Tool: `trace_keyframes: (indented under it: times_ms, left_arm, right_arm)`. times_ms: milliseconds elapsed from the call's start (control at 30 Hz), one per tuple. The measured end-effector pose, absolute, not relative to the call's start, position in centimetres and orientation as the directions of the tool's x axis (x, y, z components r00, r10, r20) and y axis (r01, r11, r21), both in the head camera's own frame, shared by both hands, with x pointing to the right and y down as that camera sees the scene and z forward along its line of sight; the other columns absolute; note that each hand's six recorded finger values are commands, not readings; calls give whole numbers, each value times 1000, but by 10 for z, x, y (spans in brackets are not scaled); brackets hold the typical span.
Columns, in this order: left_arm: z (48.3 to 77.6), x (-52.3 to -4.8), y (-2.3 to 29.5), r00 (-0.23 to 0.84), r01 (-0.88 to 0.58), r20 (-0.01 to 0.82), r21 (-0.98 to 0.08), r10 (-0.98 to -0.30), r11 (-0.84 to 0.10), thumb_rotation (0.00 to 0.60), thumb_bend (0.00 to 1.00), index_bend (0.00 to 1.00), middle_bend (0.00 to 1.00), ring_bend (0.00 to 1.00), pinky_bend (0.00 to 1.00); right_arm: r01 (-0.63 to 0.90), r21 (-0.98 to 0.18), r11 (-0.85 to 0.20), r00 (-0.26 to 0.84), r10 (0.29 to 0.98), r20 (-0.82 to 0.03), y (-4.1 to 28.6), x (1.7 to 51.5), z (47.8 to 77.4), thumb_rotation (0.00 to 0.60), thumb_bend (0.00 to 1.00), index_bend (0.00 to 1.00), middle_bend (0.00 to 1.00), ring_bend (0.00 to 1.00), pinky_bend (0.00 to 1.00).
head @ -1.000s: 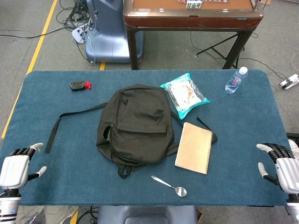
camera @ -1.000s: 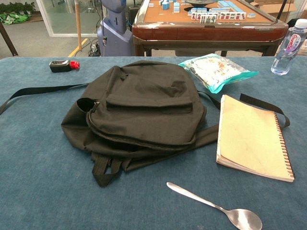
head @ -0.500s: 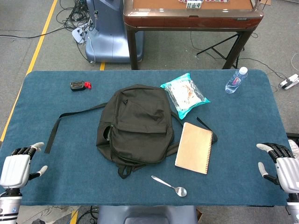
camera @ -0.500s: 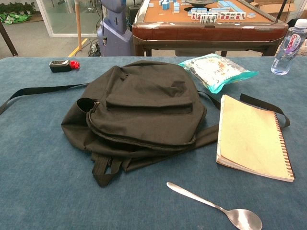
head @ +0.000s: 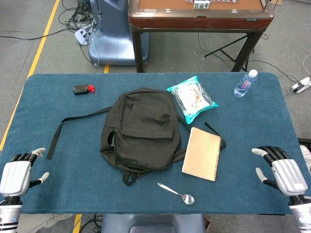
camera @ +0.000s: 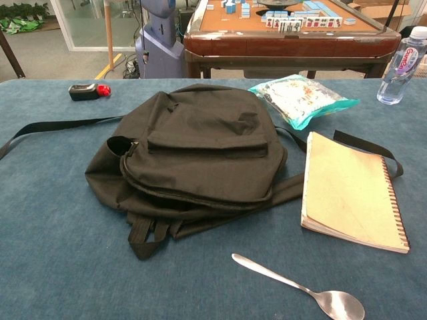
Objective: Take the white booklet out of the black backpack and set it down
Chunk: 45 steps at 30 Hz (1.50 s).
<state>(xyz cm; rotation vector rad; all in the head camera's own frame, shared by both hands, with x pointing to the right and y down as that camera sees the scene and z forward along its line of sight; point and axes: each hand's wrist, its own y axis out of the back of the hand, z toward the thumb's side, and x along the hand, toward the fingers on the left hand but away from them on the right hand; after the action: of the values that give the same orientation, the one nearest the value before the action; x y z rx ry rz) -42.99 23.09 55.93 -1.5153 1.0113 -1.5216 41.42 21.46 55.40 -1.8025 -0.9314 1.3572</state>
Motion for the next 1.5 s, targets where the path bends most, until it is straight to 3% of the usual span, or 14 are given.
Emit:
trace_keyframes:
  times_ms: [267, 467, 700, 1100, 1500]
  left_arm:
    - [555, -426, 231, -1, -25, 401, -916, -916, -401, 600, 138, 338, 397, 384, 318]
    - [551, -424, 229, 10, -23, 390, -920, -921, -391, 600, 138, 338, 397, 384, 318]
    - [547, -421, 228, 20, -21, 384, -923, -923, -385, 600, 138, 338, 397, 384, 318]
    - [546, -423, 227, 13, -17, 381, -924, -924, -381, 600, 138, 338, 397, 384, 318]
    - [549, -425, 228, 10, -13, 389, -921, -921, -389, 600, 138, 338, 397, 384, 318]
  right_arm:
    - [71, -809, -583, 398, 760, -513, 193, 354, 574, 600, 207, 256, 239, 171, 159]
    - [45, -744, -666, 531, 647, -547, 181, 296, 593, 600, 127, 255, 239, 171, 159]
    - [12, -666, -746, 639, 518, -568, 167, 222, 618, 600, 72, 134, 209, 170, 159]
    - [-44, -585, -810, 670, 410, -618, 150, 134, 666, 600, 51, 93, 167, 148, 159]
    - [-122, -558, -821, 661, 352, -663, 155, 92, 696, 600, 40, 93, 167, 145, 159]
